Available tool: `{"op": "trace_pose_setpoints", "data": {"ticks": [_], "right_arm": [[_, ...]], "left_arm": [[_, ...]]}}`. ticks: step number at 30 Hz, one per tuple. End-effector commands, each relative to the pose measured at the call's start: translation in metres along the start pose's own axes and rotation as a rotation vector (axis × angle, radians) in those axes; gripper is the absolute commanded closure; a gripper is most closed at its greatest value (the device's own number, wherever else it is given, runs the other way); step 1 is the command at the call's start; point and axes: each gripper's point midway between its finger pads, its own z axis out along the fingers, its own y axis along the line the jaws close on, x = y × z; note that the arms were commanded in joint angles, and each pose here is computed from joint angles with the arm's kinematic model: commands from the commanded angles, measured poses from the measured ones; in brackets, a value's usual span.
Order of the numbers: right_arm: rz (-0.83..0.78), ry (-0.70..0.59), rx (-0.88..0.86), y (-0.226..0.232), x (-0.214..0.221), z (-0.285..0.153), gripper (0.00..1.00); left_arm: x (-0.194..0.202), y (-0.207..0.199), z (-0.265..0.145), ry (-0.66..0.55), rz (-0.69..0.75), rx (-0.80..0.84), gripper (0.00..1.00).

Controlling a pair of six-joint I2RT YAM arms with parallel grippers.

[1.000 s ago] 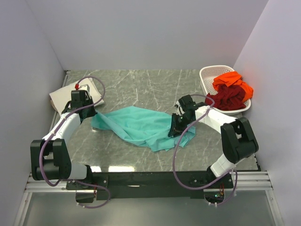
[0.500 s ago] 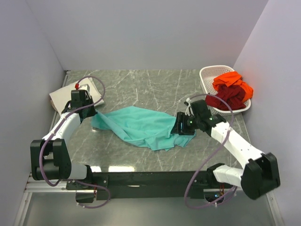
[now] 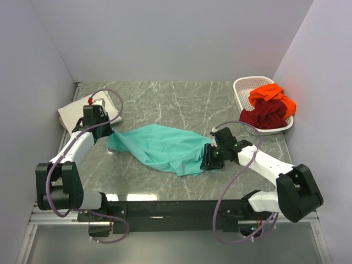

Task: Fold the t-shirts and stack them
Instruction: Flatten the tshirt out

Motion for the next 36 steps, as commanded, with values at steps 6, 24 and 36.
{"op": "trace_pose_setpoints", "data": {"ticks": [6,24,36], "right_arm": [[-0.027,-0.032,0.030,-0.006,-0.010,0.018,0.54],[-0.031,0.042,-0.013,0.004,0.013,0.031,0.60],[-0.036,0.060,0.007,0.008,0.014,0.019,0.76]], "left_arm": [[-0.021,-0.006,-0.007,-0.058,0.010,0.021,0.99],[-0.023,-0.009,-0.007,-0.058,0.009,0.033,1.00],[-0.022,-0.008,-0.007,-0.055,0.009,0.029,0.99]]}}
